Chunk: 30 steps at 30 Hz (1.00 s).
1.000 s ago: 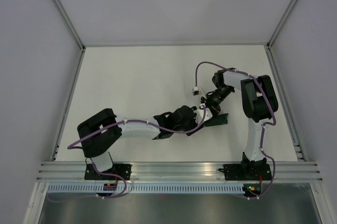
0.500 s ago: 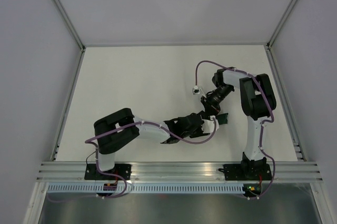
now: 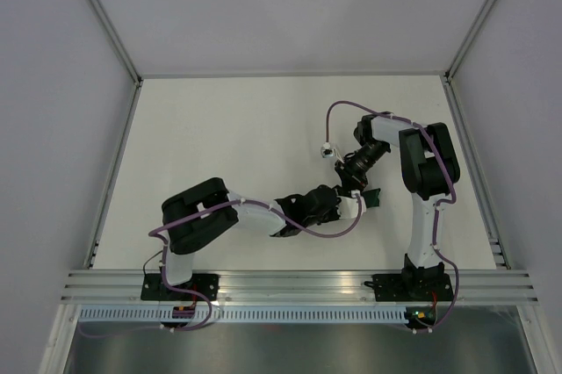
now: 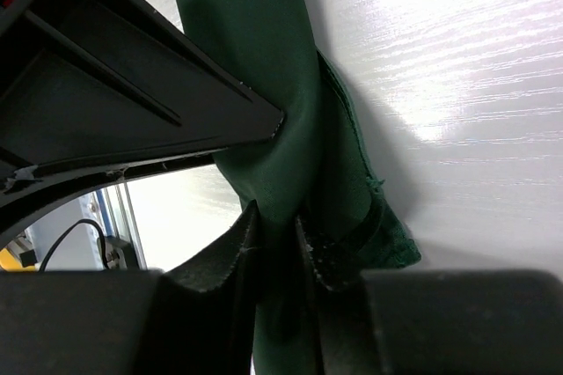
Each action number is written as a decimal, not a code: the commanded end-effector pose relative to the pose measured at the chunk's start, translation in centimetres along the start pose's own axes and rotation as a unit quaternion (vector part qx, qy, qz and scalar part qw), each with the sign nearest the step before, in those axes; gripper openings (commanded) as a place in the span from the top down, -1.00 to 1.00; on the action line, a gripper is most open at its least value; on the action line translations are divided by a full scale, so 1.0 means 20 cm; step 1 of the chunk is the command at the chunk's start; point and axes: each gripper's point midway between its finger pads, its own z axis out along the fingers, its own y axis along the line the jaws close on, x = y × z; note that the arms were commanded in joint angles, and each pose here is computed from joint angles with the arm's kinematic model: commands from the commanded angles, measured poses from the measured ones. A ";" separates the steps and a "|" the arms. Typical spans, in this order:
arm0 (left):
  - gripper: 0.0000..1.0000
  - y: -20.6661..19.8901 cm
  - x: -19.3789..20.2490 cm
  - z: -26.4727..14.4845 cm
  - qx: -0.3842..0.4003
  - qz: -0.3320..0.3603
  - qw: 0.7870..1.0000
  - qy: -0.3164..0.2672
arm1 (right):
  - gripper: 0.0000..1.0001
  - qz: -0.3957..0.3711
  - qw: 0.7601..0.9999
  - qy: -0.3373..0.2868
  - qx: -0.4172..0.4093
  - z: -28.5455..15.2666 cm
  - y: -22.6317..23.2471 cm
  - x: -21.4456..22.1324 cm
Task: Fold the napkin, place the utensils inside, and roll it up
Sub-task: Roll the napkin with the utensil
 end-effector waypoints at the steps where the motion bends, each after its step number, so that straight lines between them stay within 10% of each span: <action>1: 0.22 -0.09 0.10 0.03 0.052 0.007 0.998 0.029 | 0.42 -0.037 0.999 0.008 0.025 0.00 -0.11 0.00; 16: 0.35 -0.19 0.17 0.01 0.156 -0.056 0.984 0.061 | -0.27 -0.037 0.995 -0.035 0.086 -0.17 -0.10 -0.14; 30: 0.35 -0.15 0.19 -0.01 0.212 -0.134 0.965 0.080 | -0.34 -0.032 0.967 -0.174 0.185 -0.56 -0.10 -0.33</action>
